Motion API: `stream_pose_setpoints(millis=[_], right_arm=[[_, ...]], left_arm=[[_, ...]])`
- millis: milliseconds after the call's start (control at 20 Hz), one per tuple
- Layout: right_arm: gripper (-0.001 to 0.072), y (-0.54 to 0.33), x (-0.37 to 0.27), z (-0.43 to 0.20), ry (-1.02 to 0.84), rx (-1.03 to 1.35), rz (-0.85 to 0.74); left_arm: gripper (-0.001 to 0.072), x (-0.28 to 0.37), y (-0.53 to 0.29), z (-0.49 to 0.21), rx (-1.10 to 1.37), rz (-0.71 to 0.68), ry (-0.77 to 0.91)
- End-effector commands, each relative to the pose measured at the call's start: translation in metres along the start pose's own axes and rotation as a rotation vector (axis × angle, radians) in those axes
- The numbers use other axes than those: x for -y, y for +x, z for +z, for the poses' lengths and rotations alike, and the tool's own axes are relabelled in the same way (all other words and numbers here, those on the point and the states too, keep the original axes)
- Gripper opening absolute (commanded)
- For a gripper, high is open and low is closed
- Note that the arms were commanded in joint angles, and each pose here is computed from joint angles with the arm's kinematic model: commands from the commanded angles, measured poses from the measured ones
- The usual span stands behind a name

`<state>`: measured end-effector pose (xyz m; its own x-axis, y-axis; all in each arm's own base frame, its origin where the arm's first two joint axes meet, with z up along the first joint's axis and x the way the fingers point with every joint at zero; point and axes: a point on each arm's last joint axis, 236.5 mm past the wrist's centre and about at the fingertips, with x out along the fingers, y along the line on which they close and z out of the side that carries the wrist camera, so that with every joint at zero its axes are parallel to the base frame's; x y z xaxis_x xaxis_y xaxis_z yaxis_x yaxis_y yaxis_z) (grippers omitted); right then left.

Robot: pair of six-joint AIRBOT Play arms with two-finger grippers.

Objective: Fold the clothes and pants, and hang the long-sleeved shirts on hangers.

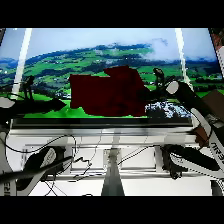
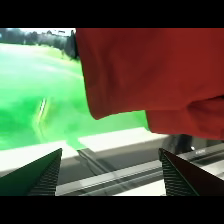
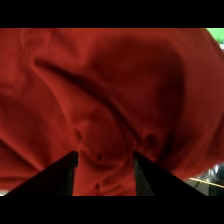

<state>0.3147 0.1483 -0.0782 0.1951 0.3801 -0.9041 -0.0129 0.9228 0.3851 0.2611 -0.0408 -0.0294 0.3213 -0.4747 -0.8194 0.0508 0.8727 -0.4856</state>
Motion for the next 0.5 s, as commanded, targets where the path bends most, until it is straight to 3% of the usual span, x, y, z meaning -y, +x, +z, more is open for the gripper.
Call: stream_pose_setpoints(millis=[0, 50, 100, 150, 450], right_arm=[[0.0377, 0.019, 0.001, 0.001, 0.019, 0.001, 0.0], [0.0332, 0.02, 0.001, 0.002, 0.022, 0.004, 0.0], [0.0194, 0.02, 0.001, 0.006, 0.02, 0.019, -0.001], [0.0007, 0.017, -0.001, 0.011, 0.016, 0.031, 0.002], [0.0014, -0.018, -0.03, 0.058, -0.035, 0.154, 0.047]], left_arm=[[0.0694, -0.009, 0.015, -0.007, -0.056, -0.016, -0.047], [0.0693, -0.01, 0.019, -0.009, -0.07, -0.024, -0.062], [0.0694, -0.012, 0.023, -0.011, -0.085, -0.026, -0.072], [0.0694, -0.014, 0.027, -0.012, -0.096, -0.028, -0.077], [0.0693, -0.013, 0.055, -0.004, -0.093, 0.008, 0.01]])
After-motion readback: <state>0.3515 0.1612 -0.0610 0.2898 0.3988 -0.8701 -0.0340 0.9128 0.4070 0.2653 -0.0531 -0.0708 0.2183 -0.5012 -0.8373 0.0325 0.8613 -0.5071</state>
